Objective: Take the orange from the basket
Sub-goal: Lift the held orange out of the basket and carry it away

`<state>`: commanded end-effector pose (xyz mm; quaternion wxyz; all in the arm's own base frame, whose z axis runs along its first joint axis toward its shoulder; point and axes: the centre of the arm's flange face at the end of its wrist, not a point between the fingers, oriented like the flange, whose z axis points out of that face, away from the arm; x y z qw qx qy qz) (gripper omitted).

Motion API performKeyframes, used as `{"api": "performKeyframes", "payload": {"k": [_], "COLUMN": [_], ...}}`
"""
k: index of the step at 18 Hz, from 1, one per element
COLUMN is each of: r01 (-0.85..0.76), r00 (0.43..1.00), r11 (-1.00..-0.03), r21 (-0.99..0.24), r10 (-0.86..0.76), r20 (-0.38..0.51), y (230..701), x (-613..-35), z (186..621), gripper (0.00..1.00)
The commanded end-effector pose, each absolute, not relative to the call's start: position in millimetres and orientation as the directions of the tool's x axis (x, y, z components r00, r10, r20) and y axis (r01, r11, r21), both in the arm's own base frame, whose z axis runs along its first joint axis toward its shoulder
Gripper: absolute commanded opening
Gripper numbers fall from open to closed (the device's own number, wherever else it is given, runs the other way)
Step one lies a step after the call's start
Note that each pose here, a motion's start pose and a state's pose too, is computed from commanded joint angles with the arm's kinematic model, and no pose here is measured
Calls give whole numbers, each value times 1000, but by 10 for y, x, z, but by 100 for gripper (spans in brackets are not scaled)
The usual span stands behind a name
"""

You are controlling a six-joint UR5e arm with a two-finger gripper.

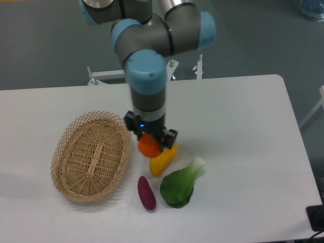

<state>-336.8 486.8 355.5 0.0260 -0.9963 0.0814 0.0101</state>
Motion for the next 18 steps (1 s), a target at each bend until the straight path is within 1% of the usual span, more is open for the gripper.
{"api": "performKeyframes", "payload": {"k": [2,8,11,13,18], "r01": [-196,-285,-319,-362,-399], "r00": [980,958,948,932,917], "r11": [-979,-958,-947,-932,-917], "r21": [-46,-36,-33,-28,-22], "r10": [-195,-284,-318,-361,-398], "r20": [-29,-29,-34,-40,-33], "y": [4640,4094,3946,3833,3772], "x": [-3617,-4131,-4279,-4422,-4524], "z": [3546,3450,3458,3467,3403], "gripper": [54,53,52,49,49]}}
